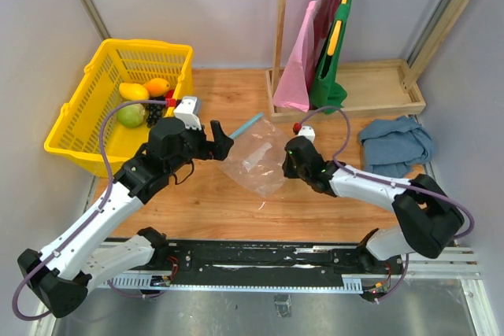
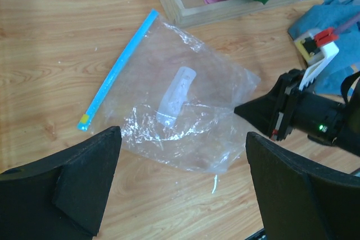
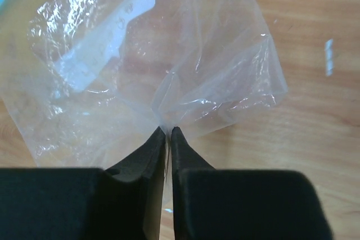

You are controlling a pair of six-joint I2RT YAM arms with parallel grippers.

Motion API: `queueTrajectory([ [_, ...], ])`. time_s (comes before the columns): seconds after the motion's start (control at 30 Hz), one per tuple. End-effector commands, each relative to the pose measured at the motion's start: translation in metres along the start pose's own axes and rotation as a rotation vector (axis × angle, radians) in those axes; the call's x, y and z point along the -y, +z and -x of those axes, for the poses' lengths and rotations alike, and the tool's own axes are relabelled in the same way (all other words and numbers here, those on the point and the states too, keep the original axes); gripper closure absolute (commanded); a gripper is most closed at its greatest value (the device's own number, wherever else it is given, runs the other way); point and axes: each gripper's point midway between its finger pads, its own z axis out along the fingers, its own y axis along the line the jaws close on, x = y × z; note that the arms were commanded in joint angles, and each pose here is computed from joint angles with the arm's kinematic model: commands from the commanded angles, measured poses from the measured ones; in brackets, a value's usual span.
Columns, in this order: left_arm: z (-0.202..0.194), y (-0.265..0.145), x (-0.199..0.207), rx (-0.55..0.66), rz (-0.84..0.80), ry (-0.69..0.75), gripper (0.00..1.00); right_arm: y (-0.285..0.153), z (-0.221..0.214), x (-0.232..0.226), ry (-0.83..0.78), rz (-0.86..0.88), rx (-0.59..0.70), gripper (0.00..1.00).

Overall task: Place the food in the zip-top bag and seal the zipper
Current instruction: Move the zipper food storage bag to the center of the board.

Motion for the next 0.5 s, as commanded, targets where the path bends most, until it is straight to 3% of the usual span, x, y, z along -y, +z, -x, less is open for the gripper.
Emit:
queueTrajectory([
  [0.0,-0.009,0.003,0.011,-0.038,-0.045,-0.034,0.05,-0.009,0.012,0.015,-0.166,0.112,0.003,0.96],
  [0.1,-0.017,0.007,0.016,-0.074,-0.068,-0.061,0.07,-0.016,0.017,0.019,-0.265,0.159,0.0,0.99],
  [0.23,-0.025,0.01,0.022,-0.105,-0.097,-0.101,0.12,-0.023,0.009,0.039,-0.443,0.099,-0.138,0.99],
  [0.33,-0.032,0.011,0.022,-0.114,-0.102,-0.116,0.12,-0.025,-0.001,0.069,-0.501,-0.041,-0.224,0.96],
  [0.47,-0.039,0.017,0.019,-0.118,-0.096,-0.115,0.12,-0.03,0.01,0.106,-0.493,-0.267,-0.226,0.94],
])
